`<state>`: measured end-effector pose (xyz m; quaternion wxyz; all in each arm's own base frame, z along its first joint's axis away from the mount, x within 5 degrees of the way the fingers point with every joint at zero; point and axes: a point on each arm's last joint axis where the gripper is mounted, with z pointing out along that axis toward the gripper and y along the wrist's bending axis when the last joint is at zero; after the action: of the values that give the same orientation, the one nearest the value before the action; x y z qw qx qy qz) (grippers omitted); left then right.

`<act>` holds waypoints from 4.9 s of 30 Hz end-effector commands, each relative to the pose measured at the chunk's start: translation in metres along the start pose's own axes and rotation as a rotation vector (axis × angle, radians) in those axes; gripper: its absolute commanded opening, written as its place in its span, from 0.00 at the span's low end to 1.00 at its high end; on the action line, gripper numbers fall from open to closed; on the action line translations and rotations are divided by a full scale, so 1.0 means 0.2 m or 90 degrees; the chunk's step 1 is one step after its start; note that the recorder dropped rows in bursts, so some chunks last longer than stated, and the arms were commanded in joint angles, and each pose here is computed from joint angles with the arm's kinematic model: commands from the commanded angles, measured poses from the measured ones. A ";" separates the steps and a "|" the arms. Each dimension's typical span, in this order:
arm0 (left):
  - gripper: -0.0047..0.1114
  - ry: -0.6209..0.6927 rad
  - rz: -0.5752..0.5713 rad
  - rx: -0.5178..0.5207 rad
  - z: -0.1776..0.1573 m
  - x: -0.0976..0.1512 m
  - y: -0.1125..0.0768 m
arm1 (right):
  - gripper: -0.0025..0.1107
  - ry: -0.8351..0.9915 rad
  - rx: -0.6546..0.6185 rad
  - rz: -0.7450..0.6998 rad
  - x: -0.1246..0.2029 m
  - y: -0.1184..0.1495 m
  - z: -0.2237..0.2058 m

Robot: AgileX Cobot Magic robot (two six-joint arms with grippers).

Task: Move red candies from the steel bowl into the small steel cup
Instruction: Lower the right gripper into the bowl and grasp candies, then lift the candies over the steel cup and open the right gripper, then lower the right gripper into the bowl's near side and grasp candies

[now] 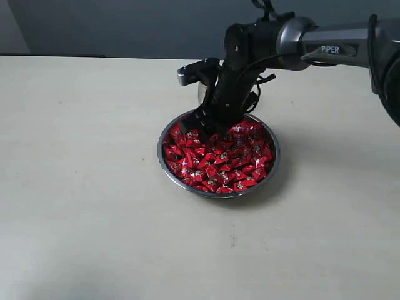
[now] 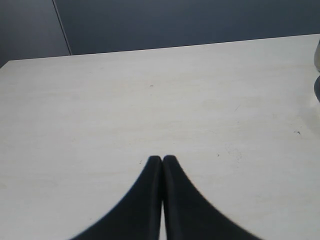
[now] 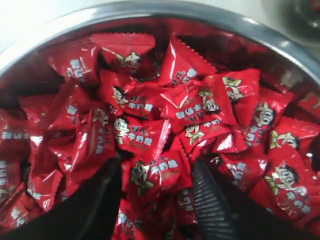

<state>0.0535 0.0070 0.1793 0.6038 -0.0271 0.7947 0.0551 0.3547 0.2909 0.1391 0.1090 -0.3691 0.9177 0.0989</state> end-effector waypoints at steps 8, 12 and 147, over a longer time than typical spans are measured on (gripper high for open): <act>0.04 -0.012 0.001 0.004 -0.01 -0.02 0.00 | 0.03 -0.001 0.001 -0.004 0.00 -0.01 -0.01; 0.04 -0.012 0.001 0.004 -0.01 -0.02 0.00 | 0.04 -0.014 0.007 -0.010 -0.01 0.00 -0.08; 0.04 -0.012 0.001 0.004 -0.01 -0.02 0.00 | 0.02 -0.087 0.073 0.072 0.11 -0.27 -0.03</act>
<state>0.0535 0.0070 0.1793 0.6038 -0.0271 0.7947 0.0551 0.3762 0.2376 0.1261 0.1762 -0.3033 0.9334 0.0757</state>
